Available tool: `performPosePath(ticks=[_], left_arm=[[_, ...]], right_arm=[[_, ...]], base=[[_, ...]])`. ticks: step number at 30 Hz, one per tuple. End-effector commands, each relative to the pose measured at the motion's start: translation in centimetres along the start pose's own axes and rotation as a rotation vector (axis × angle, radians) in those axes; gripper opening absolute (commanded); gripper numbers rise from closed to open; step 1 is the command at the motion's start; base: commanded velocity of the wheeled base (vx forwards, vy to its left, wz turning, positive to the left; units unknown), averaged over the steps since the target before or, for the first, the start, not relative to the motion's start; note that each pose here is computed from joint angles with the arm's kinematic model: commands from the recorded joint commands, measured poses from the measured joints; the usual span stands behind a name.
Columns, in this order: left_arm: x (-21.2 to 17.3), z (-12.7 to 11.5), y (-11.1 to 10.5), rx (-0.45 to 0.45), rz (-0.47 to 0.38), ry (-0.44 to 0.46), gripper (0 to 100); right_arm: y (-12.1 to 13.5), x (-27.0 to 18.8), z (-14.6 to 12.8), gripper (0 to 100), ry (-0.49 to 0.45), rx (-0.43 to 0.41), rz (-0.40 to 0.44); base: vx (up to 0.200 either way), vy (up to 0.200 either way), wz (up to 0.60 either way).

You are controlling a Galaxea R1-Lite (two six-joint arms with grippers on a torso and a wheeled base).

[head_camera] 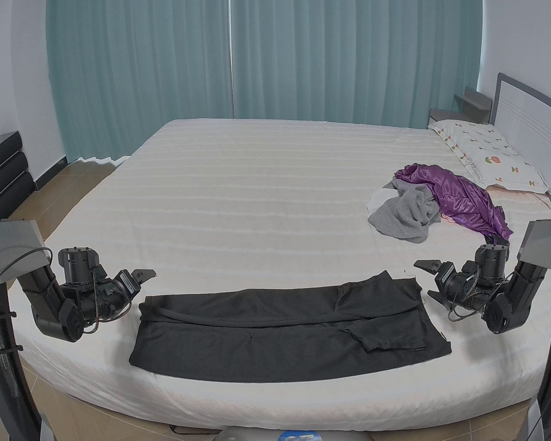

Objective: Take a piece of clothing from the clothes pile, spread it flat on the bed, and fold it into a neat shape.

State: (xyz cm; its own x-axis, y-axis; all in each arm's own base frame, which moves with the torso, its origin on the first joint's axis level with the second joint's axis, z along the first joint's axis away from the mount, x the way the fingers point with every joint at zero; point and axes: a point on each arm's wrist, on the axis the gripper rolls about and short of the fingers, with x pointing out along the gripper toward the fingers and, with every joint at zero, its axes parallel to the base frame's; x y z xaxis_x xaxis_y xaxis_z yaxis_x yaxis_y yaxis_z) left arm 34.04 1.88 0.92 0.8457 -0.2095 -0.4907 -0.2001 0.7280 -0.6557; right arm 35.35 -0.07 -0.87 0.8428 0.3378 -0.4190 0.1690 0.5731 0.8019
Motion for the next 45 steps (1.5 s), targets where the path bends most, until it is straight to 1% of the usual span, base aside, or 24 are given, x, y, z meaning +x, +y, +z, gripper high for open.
performPosePath(ticks=[1,3,4,5,6,10,13,14,15,17,20,23,24,37,38,43,45], left_arm=[[-2.0,0.1,-1.1,-0.001,-0.018,-0.014,100],[-2.9,-0.1,-1.6,0.001,-0.026,-0.013,100],[-3.6,-0.7,-2.0,-0.002,-0.029,0.005,100],[-3.6,-0.7,-2.0,-0.002,-0.029,0.005,100],[-4.6,-1.8,-2.3,0.000,-0.027,0.035,100],[-6.5,-3.7,-2.3,-0.003,-0.007,0.094,100],[-7.4,-4.4,-2.3,-0.008,-0.004,0.114,100],[-7.4,-4.4,-2.3,-0.008,-0.004,0.114,100],[-7.6,-4.6,-2.3,-0.046,-0.004,0.119,100],[-7.7,-4.6,-2.4,-0.082,-0.003,0.120,100],[-7.9,-5.0,-2.1,-0.095,0.009,0.132,100],[-8.1,-5.2,-1.9,-0.097,0.016,0.139,100],[-8.1,-5.4,-1.8,-0.099,0.023,0.148,100],[-8.8,-6.2,-1.5,-0.092,0.040,0.177,100],[-8.9,-6.8,-1.5,-0.081,0.051,0.193,100],[-9.1,-7.7,-1.6,-0.070,0.060,0.225,100],[-9.0,-7.8,-1.7,-0.067,0.069,0.224,100]], right_arm=[[2.0,-2.1,0.0,100,-0.048,-0.019,0.005],[2.4,-3.4,-0.4,100,-0.044,-0.016,0.002],[2.4,-4.1,-0.7,100,-0.041,-0.014,-0.003],[2.4,-4.1,-0.7,100,-0.041,-0.014,-0.003],[2.3,-4.8,-1.2,100,-0.032,-0.007,-0.017],[1.9,-6.5,-2.2,100,-0.036,0.013,-0.075],[1.5,-7.6,-2.9,100,-0.027,0.040,-0.093],[1.5,-7.6,-2.9,100,-0.027,0.040,-0.093],[1.3,-8.0,-3.3,100,-0.027,0.073,-0.091],[1.2,-8.2,-3.8,100,-0.022,0.086,-0.083],[1.3,-8.5,-5.0,100,0.002,0.076,-0.075],[1.4,-8.8,-5.3,100,0.010,0.070,-0.069],[1.6,-8.9,-5.9,100,0.028,0.061,-0.062],[1.7,-9.1,-7.0,100,0.066,0.054,-0.073],[1.6,-9.1,-7.3,100,0.079,0.052,-0.079],[1.7,-9.2,-7.6,100,0.091,0.049,-0.083],[1.6,-9.2,-7.7,100,0.095,0.051,-0.088]], base=[[0.000,0.000,0.00],[0.000,0.000,0.00],[0.000,0.000,0.00],[0.000,0.000,0.00],[0.000,0.000,0.00],[0.000,0.000,0.00],[-0.067,0.000,0.00],[-0.200,0.000,0.00],[-0.200,0.000,0.00],[-0.200,0.000,0.00],[-0.200,0.000,0.00],[-0.200,0.000,0.00],[-0.200,0.000,0.00],[0.000,0.000,0.00],[0.000,0.000,0.00],[0.000,0.000,0.00],[0.000,0.000,0.00]])
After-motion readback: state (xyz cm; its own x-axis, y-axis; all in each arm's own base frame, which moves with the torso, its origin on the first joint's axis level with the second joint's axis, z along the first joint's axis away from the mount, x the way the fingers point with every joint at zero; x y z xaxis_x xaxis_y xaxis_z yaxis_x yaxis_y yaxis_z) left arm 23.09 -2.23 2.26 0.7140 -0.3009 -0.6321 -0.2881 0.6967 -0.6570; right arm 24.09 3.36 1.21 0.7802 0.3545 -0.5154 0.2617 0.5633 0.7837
